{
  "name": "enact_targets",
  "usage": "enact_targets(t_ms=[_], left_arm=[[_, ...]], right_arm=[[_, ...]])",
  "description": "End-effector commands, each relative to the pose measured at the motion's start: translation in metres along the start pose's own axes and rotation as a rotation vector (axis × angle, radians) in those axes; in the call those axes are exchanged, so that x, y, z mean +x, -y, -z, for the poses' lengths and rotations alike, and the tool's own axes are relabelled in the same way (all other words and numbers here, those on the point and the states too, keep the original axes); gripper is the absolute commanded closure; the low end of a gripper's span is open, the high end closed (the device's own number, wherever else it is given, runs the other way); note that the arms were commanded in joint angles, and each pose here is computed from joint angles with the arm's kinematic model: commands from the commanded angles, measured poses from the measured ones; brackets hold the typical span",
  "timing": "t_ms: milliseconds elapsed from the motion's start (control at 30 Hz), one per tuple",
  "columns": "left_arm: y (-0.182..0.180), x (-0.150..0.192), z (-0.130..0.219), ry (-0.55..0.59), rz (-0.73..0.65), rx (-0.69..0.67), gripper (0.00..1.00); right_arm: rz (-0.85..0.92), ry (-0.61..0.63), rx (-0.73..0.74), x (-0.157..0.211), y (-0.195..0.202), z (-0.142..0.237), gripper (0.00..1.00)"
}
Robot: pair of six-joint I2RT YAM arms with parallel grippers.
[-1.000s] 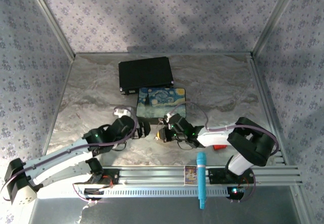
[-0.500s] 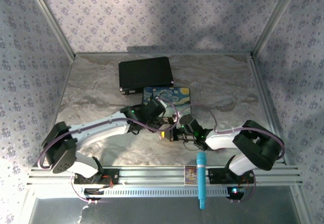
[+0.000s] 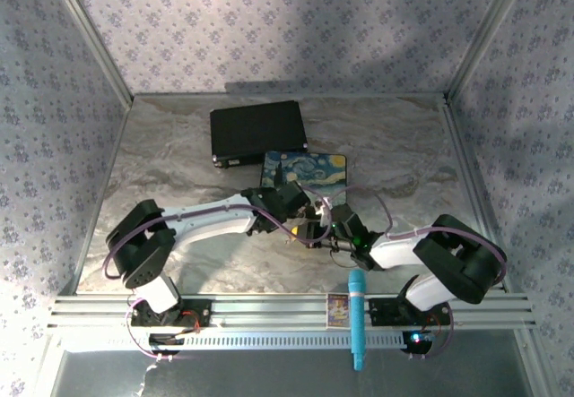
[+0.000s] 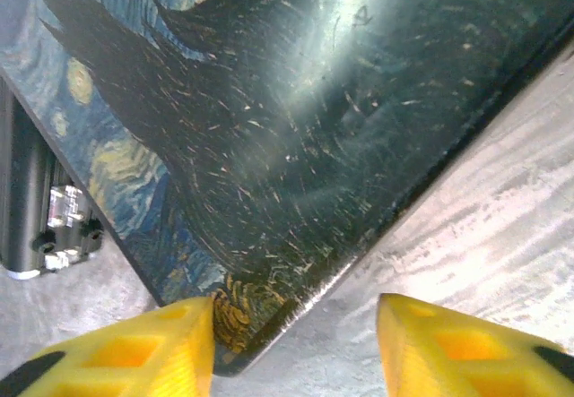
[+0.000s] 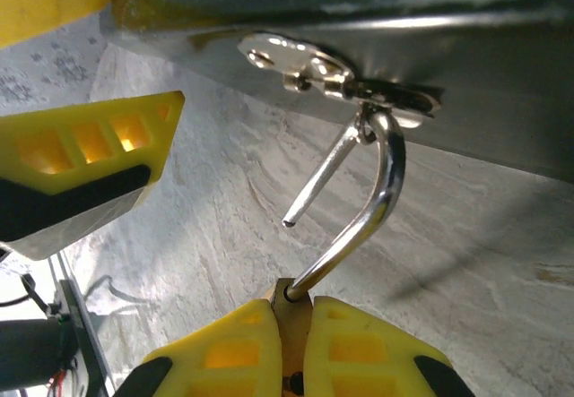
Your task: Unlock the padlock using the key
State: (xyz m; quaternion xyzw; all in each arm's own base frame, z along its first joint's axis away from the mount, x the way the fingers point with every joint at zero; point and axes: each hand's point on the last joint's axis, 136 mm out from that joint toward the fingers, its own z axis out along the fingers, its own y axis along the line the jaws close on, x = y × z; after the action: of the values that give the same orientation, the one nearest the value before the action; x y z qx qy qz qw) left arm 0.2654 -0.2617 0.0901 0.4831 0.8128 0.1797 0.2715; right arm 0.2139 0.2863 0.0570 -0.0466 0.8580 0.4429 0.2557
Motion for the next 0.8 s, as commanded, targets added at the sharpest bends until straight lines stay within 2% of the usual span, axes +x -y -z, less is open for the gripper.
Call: enact_targets(t_ms=[0, 267, 767], left_arm=[[0.050, 0.037, -0.018, -0.150, -0.099, 0.141, 0.56], [0.065, 0.045, -0.020, -0.183, -0.101, 0.169, 0.64], [0.069, 0.053, -0.021, -0.195, -0.115, 0.198, 0.66]], right_arm=[[-0.168, 0.000, 0.105, 0.012, 0.037, 0.005, 0.99], [-0.223, 0.130, 0.165, -0.004, 0.054, 0.016, 1.00], [-0.228, 0.135, 0.112, -0.027, 0.061, 0.027, 1.00]])
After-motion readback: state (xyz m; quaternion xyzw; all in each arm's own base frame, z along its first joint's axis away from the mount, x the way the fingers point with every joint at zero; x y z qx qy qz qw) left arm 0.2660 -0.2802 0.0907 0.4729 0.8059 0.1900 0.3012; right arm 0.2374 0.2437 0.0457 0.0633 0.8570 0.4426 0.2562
